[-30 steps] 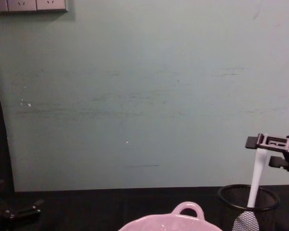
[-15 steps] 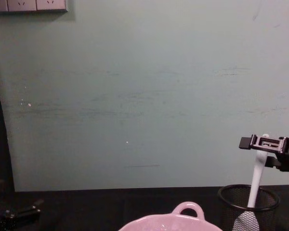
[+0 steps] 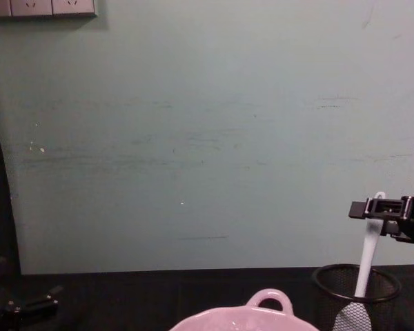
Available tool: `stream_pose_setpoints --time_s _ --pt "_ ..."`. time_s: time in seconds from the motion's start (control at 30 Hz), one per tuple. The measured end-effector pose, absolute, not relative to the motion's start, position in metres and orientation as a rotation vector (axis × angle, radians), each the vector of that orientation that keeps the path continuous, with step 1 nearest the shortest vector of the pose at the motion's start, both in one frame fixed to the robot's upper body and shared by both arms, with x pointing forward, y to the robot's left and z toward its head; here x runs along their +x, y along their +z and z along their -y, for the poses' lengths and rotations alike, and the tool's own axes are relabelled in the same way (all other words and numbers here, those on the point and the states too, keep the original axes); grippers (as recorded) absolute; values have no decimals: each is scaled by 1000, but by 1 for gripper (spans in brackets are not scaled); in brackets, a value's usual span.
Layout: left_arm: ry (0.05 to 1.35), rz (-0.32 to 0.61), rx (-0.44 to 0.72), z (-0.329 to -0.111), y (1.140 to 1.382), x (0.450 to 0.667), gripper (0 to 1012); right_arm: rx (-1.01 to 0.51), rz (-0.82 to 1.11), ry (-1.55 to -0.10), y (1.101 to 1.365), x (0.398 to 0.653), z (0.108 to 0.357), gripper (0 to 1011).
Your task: Use the one hand to pick up the spoon and stir the clear water in the bowl.
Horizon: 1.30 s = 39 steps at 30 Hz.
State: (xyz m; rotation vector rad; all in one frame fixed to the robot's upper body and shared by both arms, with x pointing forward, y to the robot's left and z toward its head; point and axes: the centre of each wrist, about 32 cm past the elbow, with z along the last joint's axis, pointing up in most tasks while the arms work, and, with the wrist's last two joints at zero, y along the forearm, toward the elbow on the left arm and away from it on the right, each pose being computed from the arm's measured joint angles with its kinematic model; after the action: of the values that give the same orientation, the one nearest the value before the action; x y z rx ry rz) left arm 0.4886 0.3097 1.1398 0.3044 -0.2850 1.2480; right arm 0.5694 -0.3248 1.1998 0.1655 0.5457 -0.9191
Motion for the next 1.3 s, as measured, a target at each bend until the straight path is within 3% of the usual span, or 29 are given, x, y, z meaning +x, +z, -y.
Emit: stream_pose_setpoints --time_s 0.5,0.7,0.93,1.3 --pt "1248 285 305 -310 1140 489 1011 164 -546 -923 1200 569 325 149" --pt "1248 285 305 -310 1140 489 1011 164 -546 -924 1200 569 325 123" --pt "1248 285 304 -310 1140 489 1011 99 -374 -925 1222 559 326 123" --pt "1248 285 304 -310 1140 489 1011 49 -28 -867 1288 540 324 123"
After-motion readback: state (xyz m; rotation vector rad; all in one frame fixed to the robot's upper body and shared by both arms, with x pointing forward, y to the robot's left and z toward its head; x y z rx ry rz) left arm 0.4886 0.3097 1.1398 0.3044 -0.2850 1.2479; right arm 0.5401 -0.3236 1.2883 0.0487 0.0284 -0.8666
